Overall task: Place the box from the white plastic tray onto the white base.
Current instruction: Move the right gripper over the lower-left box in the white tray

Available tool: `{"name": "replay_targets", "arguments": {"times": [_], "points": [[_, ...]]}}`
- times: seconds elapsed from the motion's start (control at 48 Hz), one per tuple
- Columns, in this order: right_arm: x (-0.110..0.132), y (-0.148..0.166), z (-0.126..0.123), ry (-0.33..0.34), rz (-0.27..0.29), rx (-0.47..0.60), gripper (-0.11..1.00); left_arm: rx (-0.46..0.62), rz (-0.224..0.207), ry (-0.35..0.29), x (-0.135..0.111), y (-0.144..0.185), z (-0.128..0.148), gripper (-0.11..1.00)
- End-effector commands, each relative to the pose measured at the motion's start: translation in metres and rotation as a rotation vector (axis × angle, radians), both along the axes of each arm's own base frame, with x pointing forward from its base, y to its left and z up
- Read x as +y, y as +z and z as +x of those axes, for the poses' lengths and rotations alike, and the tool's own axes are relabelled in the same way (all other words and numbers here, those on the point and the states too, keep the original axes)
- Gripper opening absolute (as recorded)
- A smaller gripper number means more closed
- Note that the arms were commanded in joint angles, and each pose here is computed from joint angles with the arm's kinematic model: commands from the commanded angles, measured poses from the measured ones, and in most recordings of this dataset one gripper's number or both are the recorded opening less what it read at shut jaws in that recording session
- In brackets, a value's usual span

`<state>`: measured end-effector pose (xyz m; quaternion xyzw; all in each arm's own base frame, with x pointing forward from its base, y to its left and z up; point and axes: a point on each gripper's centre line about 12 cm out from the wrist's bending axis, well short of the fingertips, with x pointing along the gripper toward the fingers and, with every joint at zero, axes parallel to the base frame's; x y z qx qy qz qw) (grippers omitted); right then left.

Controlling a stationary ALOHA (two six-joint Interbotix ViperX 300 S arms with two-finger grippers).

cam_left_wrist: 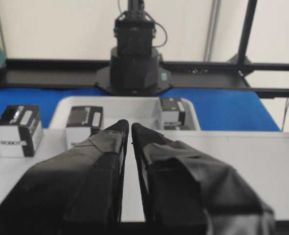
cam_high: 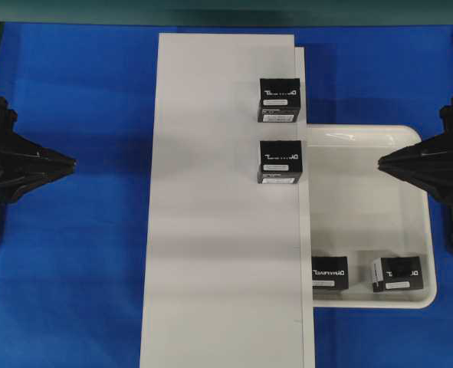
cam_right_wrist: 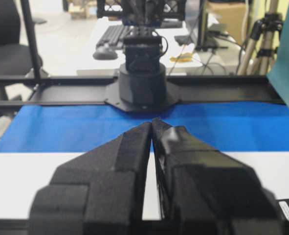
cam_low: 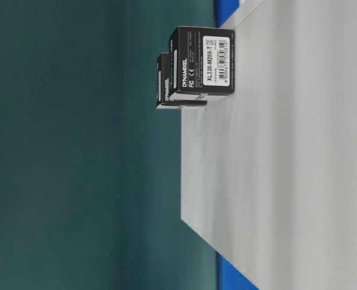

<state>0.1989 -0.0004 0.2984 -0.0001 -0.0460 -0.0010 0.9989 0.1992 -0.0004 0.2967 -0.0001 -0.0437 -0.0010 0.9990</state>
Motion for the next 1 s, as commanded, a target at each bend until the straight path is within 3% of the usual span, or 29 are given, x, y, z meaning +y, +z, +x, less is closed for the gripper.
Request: {"name": "replay_targets", "arguments": {"times": [0.0,0.062,0.125,0.333,0.604,0.978], "points": [[-0.002,-0.003,0.002,-0.012,0.087,0.015,0.14,0.026,-0.008,0.0,0.0,-0.003,0.004,0.14],[-0.001,-0.006,0.002,-0.008,0.097,0.052,0.13,0.018,-0.008,-0.001,0.0,0.001,0.005,0.14],[-0.001,-0.013,0.002,-0.009,0.122,0.119,0.06,0.009,-0.008,-0.004,0.0,0.004,0.006,0.04],[0.001,-0.016,0.003,-0.008,0.242,0.342,0.01,0.023,-0.008,-0.004,0.0,0.008,0.007,-0.04],[0.011,-0.019,-0.005,0.02,0.222,0.613,0.01,0.045,-0.008,-0.001,0.0,0.017,0.011,-0.04],[0.051,-0.033,0.012,0.163,0.162,0.846,0.01,0.052,-0.01,-0.016,-0.003,0.022,0.015,-0.04]]}}
